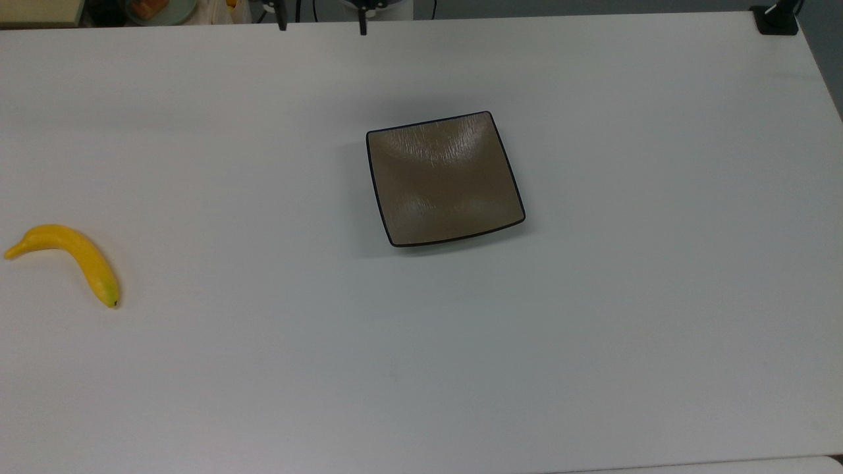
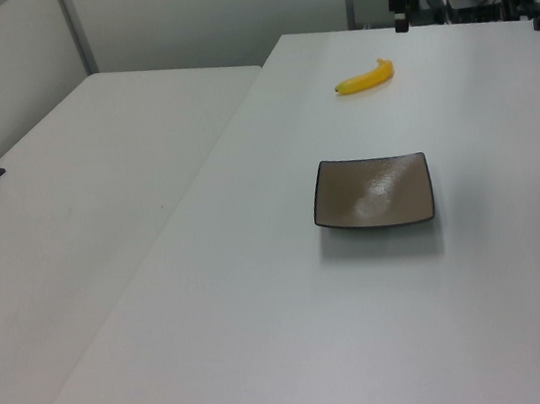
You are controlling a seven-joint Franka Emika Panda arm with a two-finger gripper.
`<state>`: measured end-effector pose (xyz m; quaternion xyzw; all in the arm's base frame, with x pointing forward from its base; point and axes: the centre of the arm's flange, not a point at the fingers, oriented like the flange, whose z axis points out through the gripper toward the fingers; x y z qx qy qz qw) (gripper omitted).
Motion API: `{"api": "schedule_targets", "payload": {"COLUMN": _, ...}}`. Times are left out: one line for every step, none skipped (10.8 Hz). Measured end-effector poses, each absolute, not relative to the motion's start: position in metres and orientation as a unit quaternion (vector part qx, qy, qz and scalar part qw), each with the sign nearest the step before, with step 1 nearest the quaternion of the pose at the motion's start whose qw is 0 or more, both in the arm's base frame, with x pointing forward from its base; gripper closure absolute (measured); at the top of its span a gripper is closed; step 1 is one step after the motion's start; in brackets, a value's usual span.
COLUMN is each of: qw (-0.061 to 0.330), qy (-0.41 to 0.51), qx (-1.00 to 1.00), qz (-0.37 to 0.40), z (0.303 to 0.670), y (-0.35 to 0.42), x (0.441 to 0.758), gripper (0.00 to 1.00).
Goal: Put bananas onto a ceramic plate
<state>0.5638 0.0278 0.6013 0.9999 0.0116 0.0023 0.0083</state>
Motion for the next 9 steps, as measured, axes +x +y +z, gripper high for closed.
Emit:
{"api": "schedule_targets", "payload": {"qw": 0.009, "qy": -0.011, "qx": 1.000, "qz": 0.002, "z": 0.599, "y": 0.013, "x": 0.567, "gripper": 0.00}}
{"api": "schedule_targets", "payload": {"qw": 0.009, "qy": -0.044, "qx": 0.999, "qz": 0.002, "z": 0.596, "y": -0.003, "x": 0.571, "gripper": 0.00}}
{"api": "schedule_targets", "payload": {"qw": 0.009, "qy": -0.085, "qx": 0.996, "qz": 0.008, "z": 0.592, "y": -0.021, "x": 0.577, "gripper": 0.00}}
{"api": "schedule_targets", "payload": {"qw": 0.008, "qy": -0.129, "qx": 0.991, "qz": 0.024, "z": 0.590, "y": -0.038, "x": 0.584, "gripper": 0.00}}
{"api": "schedule_targets", "payload": {"qw": 0.007, "qy": -0.187, "qx": 0.982, "qz": 0.037, "z": 0.585, "y": -0.056, "x": 0.593, "gripper": 0.00}}
{"api": "schedule_targets", "payload": {"qw": 0.006, "qy": -0.250, "qx": 0.967, "qz": 0.048, "z": 0.578, "y": -0.073, "x": 0.602, "gripper": 0.00}}
{"api": "schedule_targets", "payload": {"qw": 0.003, "qy": -0.319, "qx": 0.946, "qz": 0.059, "z": 0.571, "y": -0.093, "x": 0.614, "gripper": 0.00}}
{"api": "schedule_targets", "payload": {"qw": 0.000, "qy": -0.385, "qx": 0.920, "qz": 0.073, "z": 0.566, "y": -0.114, "x": 0.626, "gripper": 0.00}}
{"api": "schedule_targets", "payload": {"qw": -0.005, "qy": -0.453, "qx": 0.887, "qz": 0.089, "z": 0.559, "y": -0.136, "x": 0.638, "gripper": 0.00}}
